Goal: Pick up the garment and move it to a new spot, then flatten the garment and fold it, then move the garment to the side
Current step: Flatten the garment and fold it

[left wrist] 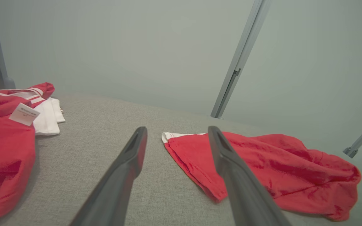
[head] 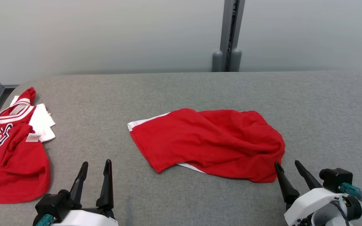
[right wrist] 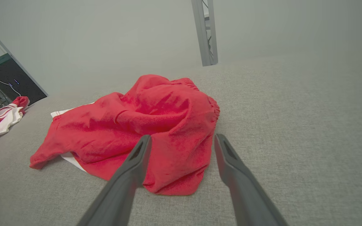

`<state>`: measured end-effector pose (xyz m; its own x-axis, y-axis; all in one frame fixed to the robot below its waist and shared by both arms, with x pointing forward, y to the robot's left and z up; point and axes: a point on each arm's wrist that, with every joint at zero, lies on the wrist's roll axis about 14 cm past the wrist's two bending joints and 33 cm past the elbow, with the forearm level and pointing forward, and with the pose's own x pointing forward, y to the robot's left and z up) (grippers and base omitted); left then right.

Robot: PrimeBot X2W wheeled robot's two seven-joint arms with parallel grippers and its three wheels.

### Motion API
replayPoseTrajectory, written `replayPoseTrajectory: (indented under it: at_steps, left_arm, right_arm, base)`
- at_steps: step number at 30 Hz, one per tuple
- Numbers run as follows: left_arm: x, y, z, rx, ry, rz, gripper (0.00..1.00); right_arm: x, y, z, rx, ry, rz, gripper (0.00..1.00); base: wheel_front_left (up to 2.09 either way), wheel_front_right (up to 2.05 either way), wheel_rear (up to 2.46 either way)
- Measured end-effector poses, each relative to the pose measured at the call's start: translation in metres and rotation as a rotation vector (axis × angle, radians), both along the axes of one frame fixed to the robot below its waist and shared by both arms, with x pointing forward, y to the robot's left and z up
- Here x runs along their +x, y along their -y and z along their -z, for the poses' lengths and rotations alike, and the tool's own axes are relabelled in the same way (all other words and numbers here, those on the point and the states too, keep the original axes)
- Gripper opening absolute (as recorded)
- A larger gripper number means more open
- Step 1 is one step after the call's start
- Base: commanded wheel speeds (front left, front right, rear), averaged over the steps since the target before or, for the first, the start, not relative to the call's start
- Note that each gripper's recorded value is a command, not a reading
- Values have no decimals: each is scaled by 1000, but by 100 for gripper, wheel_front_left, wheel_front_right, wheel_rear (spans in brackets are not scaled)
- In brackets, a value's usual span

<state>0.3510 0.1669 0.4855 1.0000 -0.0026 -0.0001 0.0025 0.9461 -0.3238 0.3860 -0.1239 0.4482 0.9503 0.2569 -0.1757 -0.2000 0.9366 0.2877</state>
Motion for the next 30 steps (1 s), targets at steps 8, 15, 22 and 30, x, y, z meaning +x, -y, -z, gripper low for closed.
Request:
replayPoseTrajectory:
  at_steps: [8,15,22,30]
  left_arm:
    - [-2,-14,5,0,-16,-42,100]
    - [1,-22,8,0,-26,-64,100]
    - [5,-34,17,-2,-55,-103,100]
    - [-2,-56,30,-6,-100,-175,100]
  right_arm:
    - [26,-7,-12,13,49,-7,100]
    - [73,-15,-45,-13,127,-50,100]
    - [126,-28,-46,-49,56,-101,100]
    - [151,-37,24,-58,-365,-126,100]
  base:
    - [0,0,0]
    - [0,0,0]
    - [0,0,0]
    - [0,0,0]
